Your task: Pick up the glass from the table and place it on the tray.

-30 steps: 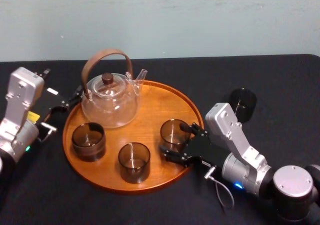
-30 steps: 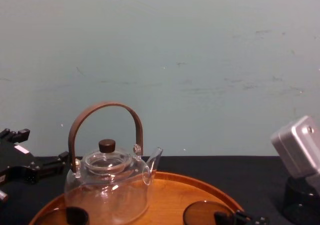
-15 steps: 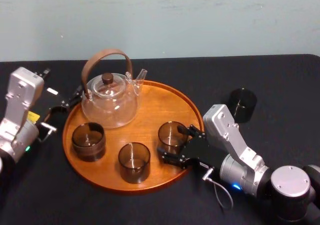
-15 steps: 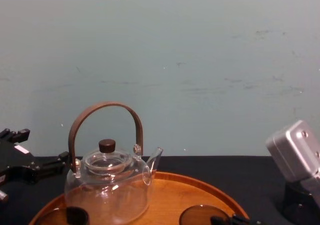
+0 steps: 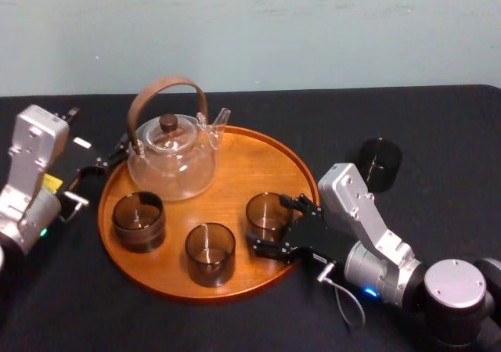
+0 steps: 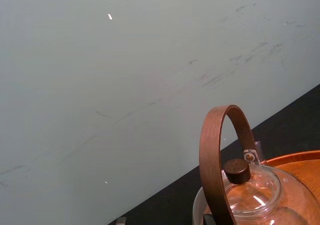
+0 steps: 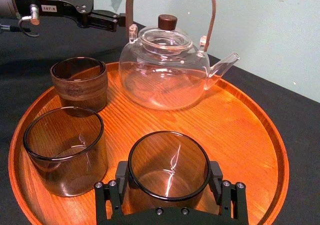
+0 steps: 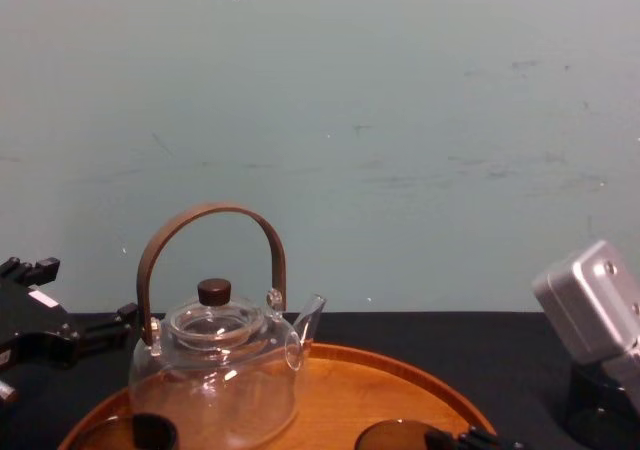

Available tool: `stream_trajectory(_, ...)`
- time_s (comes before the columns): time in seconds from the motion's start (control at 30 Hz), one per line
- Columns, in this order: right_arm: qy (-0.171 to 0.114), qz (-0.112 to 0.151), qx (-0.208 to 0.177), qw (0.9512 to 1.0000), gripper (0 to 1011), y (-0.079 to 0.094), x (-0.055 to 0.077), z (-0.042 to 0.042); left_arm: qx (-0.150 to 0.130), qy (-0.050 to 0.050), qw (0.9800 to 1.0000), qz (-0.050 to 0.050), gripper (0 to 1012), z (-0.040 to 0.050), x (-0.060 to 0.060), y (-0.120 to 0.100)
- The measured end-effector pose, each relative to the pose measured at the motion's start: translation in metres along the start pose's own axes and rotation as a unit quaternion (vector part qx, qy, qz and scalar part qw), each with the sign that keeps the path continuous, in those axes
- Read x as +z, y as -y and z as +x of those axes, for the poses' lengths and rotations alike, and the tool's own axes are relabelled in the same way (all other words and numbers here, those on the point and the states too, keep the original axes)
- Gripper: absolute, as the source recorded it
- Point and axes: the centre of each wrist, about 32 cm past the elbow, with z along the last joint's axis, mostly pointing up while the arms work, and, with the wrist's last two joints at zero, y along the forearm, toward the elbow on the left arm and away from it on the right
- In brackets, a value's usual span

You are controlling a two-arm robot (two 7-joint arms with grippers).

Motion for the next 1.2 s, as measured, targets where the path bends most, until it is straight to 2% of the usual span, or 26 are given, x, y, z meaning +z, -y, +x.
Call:
stream_trajectory(0.53,-0.003,0.004,0.004,1.0,1003,0.003,0.0,0.0012,0.0,0.0,1.0,0.0,1001,0.0,0.0,0.0)
stream_trajectory(1.2,0.004,0.031,-0.021,0.9993,1002,0.036,0.009,0.0019,0.0,0.0,1.0,0.0,1001,0.0,0.0,0.0)
